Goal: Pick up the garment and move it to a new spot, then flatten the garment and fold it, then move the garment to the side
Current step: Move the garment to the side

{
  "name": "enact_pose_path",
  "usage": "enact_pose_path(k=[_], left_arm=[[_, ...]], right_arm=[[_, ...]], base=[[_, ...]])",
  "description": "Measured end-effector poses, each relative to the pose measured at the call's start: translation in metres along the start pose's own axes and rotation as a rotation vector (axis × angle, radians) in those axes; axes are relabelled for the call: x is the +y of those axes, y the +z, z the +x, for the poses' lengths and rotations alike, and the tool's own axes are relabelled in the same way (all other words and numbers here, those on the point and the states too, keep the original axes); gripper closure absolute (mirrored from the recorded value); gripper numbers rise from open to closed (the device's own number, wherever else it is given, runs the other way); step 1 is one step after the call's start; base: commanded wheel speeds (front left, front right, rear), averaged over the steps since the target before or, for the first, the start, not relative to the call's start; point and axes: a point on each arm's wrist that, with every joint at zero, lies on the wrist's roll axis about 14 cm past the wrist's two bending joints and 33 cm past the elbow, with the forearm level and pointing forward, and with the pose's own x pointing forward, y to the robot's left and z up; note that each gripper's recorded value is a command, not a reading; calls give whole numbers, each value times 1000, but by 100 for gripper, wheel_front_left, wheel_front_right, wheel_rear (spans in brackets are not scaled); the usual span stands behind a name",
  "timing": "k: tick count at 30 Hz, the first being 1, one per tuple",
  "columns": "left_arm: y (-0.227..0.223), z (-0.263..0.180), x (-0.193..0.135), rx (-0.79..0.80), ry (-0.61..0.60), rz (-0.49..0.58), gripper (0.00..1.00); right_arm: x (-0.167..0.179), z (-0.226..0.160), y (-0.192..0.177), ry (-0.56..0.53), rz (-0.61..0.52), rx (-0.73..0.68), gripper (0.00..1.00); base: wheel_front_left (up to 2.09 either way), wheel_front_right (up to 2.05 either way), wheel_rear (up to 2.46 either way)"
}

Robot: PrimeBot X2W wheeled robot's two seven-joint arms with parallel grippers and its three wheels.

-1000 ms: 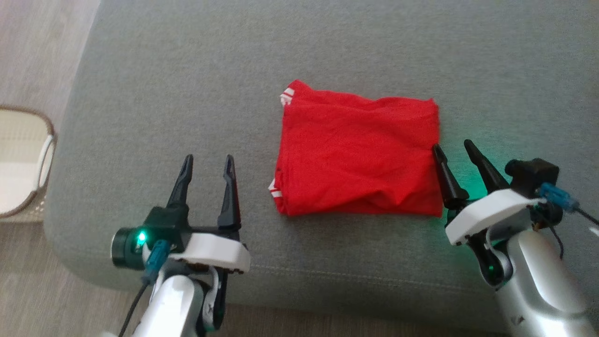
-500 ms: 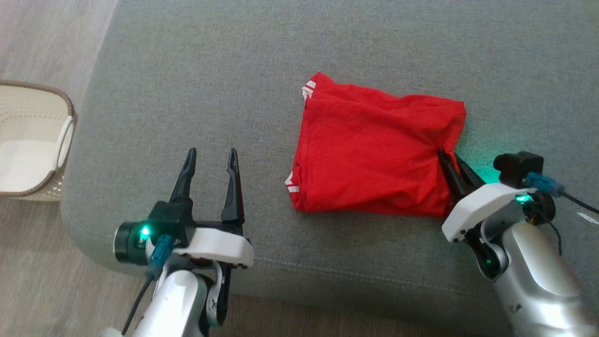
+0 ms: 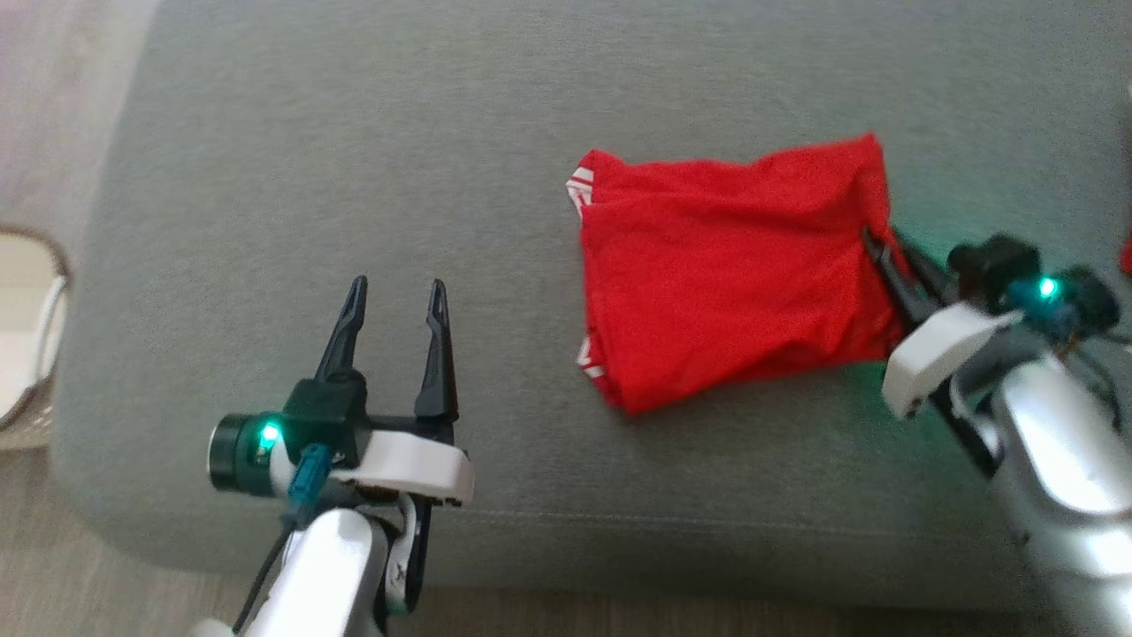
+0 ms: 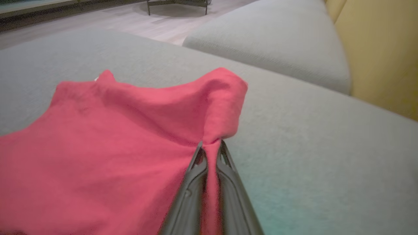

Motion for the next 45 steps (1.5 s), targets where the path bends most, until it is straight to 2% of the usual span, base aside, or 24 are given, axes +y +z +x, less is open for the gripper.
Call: enact_pose_path(k=[5, 8, 9, 10, 13, 14, 19, 22, 25, 31, 40, 41, 42, 45], left_arm=[[3, 22, -37, -33, -140, 39, 0], [8, 41, -76, -79, -286, 80, 0], [10, 50, -103, -106, -386, 105, 0], [9, 54, -116, -114, -438, 120, 0], [-1, 59, -152, -123, -588, 162, 0], [-1, 59, -152, -123, -588, 162, 0], [-19, 59, -205, -130, -815, 198, 0], [-30, 58, -228, -130, -909, 192, 0], [-41, 65, -241, -123, -951, 180, 0], [-65, 70, -259, -79, -996, 144, 0], [-73, 76, -256, -62, -980, 147, 0], [-72, 77, -254, -61, -976, 147, 0], [-71, 78, -252, -60, -969, 146, 0], [-64, 81, -245, -66, -931, 147, 0]], right_arm=[[-47, -4, 35, -82, -58, -57, 100], [-87, -9, 51, -154, -100, -73, 100], [-113, -15, 58, -205, -114, -77, 100], [-124, -18, 61, -227, -124, -78, 100], [-158, -32, 61, -302, -141, -59, 100], [-158, -32, 61, -302, -141, -59, 100], [-218, -69, 44, -465, -110, -1, 100], [-249, -86, 36, -555, -102, 16, 100], [-266, -89, 33, -612, -46, 1, 100], [-284, -96, 7, -668, -33, 54, 100], [-290, -103, -27, -730, 60, 120, 100], [-289, -103, -29, -733, 69, 120, 56], [-289, -103, -29, -737, 78, 120, 0], [-287, -100, -26, -739, 104, 100, 0]], base=[[0, 0, 0], [0, 0, 0], [0, 0, 0], [0, 0, 0], [0, 0, 0], [0, 0, 0], [0, 0, 0], [0, 0, 0], [0, 0, 0], [0, 0, 0], [0, 0, 0], [0, 0, 0], [0, 0, 0], [0, 0, 0]])
